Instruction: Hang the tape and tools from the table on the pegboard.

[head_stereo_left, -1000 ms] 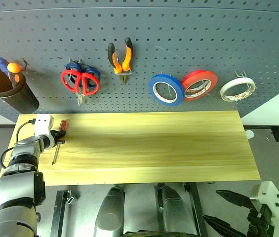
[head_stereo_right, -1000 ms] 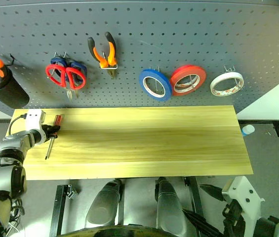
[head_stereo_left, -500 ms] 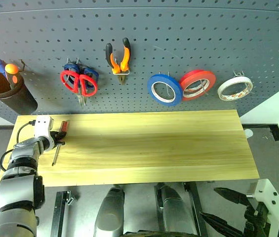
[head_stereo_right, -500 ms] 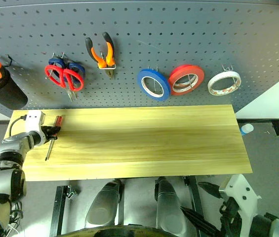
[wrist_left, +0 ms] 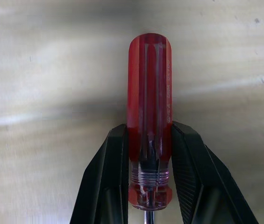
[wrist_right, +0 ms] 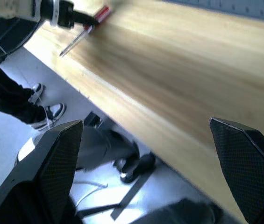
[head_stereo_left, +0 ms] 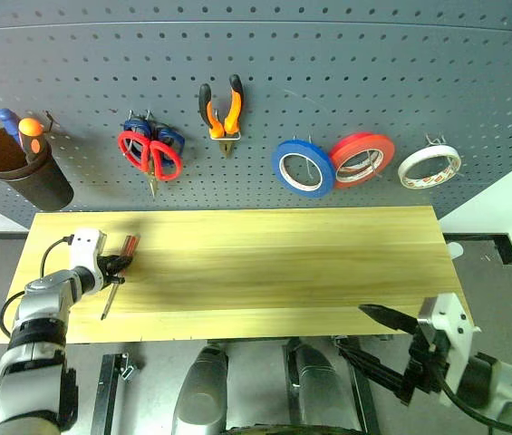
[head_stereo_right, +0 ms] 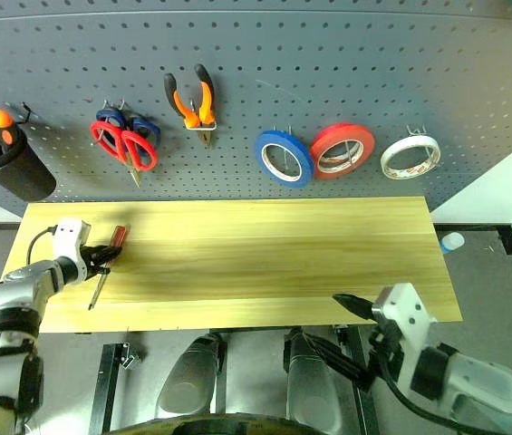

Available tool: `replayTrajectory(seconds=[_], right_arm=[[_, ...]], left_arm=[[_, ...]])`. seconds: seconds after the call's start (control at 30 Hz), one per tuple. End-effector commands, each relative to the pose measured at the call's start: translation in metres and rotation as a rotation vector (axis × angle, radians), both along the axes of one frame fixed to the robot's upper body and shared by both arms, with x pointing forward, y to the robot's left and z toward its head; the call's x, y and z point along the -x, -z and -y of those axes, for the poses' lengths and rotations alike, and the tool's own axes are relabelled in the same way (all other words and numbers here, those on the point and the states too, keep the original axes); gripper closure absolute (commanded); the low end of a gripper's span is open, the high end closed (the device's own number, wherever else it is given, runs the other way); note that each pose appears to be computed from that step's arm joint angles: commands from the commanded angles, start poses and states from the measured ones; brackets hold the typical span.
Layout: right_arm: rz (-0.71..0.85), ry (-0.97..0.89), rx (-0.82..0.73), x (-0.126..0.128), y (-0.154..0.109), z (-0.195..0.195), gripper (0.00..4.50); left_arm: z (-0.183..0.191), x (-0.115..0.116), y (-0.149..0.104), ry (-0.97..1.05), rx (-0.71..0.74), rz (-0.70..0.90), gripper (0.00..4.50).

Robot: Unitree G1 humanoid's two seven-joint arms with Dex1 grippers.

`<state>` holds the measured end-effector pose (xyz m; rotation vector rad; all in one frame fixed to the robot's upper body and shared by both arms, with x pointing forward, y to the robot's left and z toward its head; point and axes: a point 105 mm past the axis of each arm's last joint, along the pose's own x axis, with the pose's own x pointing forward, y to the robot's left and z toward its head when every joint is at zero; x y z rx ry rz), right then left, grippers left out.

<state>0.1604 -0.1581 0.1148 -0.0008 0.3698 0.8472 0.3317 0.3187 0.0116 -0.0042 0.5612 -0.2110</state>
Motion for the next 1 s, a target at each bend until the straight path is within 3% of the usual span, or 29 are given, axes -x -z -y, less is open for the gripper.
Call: replayTrajectory(seconds=[0.03, 0.27, 0.4, 0.67, 0.83, 1.0], right_arm=[[0.045, -0.001, -0.021, -0.012, 0.002, -0.006, 0.0], [0.122, -0.017, -0.056, -0.045, 0.008, -0.021, 0.0], [0.181, -0.024, -0.069, -0.064, 0.006, -0.024, 0.0], [0.27, -0.062, -0.089, -0.09, -0.002, -0.029, 0.0], [0.308, -0.125, -0.09, -0.095, -0.004, -0.034, 0.0], [0.326, -0.149, -0.088, -0.105, -0.003, -0.036, 0.0]], left_arm=[[0.01, 0.002, -0.013, 0.023, -0.009, 0.059, 3.6], [0.039, 0.01, -0.008, 0.087, -0.042, 0.1, 3.6], [0.065, 0.015, -0.018, 0.142, -0.071, 0.178, 3.6], [0.089, 0.019, -0.061, 0.154, -0.171, 0.442, 3.6], [0.087, 0.013, -0.082, 0.081, -0.24, 0.556, 3.6], [0.087, 0.004, -0.118, 0.043, -0.316, 0.72, 3.6]])
